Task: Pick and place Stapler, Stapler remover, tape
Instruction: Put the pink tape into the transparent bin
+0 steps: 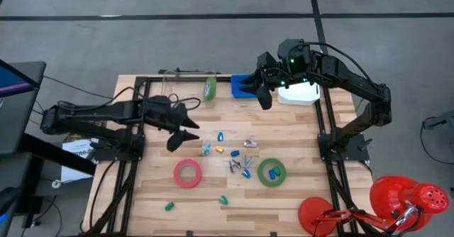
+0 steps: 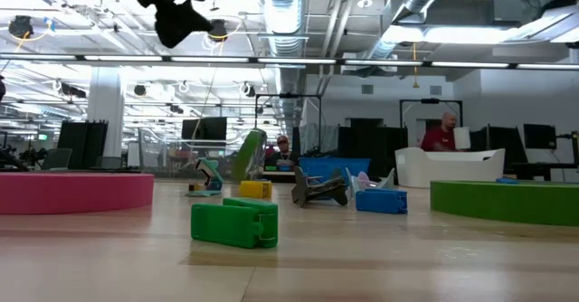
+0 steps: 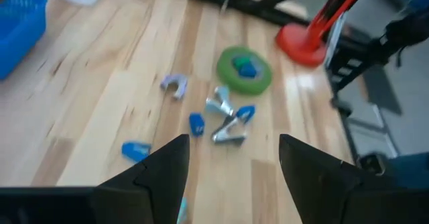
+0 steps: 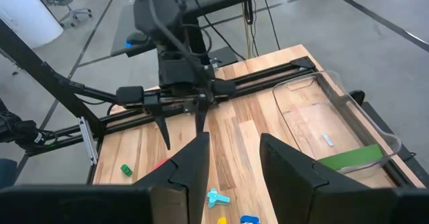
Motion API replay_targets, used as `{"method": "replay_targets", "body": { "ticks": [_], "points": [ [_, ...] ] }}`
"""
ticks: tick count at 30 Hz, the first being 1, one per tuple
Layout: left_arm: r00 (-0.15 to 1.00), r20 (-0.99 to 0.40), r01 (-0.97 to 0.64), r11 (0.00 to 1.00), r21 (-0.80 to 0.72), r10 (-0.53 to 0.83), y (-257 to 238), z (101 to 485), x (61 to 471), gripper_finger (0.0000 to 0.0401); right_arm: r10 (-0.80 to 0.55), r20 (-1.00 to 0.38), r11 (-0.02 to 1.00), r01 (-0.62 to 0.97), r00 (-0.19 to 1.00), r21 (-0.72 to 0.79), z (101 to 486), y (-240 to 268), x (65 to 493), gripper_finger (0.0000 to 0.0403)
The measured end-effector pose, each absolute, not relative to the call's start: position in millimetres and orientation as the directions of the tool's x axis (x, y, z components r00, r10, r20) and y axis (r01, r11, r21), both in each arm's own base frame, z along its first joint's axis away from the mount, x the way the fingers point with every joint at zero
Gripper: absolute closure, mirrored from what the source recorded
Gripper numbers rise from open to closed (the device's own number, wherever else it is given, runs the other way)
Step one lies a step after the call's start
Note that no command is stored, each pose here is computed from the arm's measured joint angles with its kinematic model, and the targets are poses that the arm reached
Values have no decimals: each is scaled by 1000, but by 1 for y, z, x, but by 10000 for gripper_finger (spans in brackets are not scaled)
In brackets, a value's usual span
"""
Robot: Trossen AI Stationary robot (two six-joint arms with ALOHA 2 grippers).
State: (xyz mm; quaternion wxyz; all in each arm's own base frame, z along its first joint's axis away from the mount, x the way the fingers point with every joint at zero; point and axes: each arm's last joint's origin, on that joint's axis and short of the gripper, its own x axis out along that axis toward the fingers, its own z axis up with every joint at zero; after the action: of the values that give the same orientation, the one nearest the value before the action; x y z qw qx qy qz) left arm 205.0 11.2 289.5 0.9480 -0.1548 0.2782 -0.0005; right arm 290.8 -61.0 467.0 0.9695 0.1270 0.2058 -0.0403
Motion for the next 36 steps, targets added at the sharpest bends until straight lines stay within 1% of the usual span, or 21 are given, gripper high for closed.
{"method": "replay_targets", "body": {
  "ticks": [7,12,19,22,26,30,33,36],
  "points": [
    [736,-671,-127,957,-260,-85,-2,275,198,168,-26,-410,964,130,912,230,467,-61,291,278],
    [651,-754,-192,942,-275,-87,-7,261,203,153,-26,-412,964,131,911,230,467,-61,291,278],
    [558,-817,-212,926,-313,-148,-18,241,217,136,-25,-416,964,132,909,231,466,-61,291,278],
    [519,-836,-226,916,-333,-175,-23,233,222,135,-25,-416,964,132,909,231,466,-61,291,278],
    [475,-853,-205,916,-346,-216,-32,226,226,136,-25,-420,964,133,907,231,466,-61,290,278],
    [429,-874,-221,912,-347,-229,-41,218,228,136,-24,-427,964,135,904,231,465,-61,290,278],
    [401,-886,-202,920,-335,-234,-49,212,229,136,-23,-434,963,137,900,232,464,-61,290,278],
    [372,-904,-196,935,-297,-210,-55,203,229,136,-22,-438,963,137,899,233,464,-61,290,278]
  ]
}}
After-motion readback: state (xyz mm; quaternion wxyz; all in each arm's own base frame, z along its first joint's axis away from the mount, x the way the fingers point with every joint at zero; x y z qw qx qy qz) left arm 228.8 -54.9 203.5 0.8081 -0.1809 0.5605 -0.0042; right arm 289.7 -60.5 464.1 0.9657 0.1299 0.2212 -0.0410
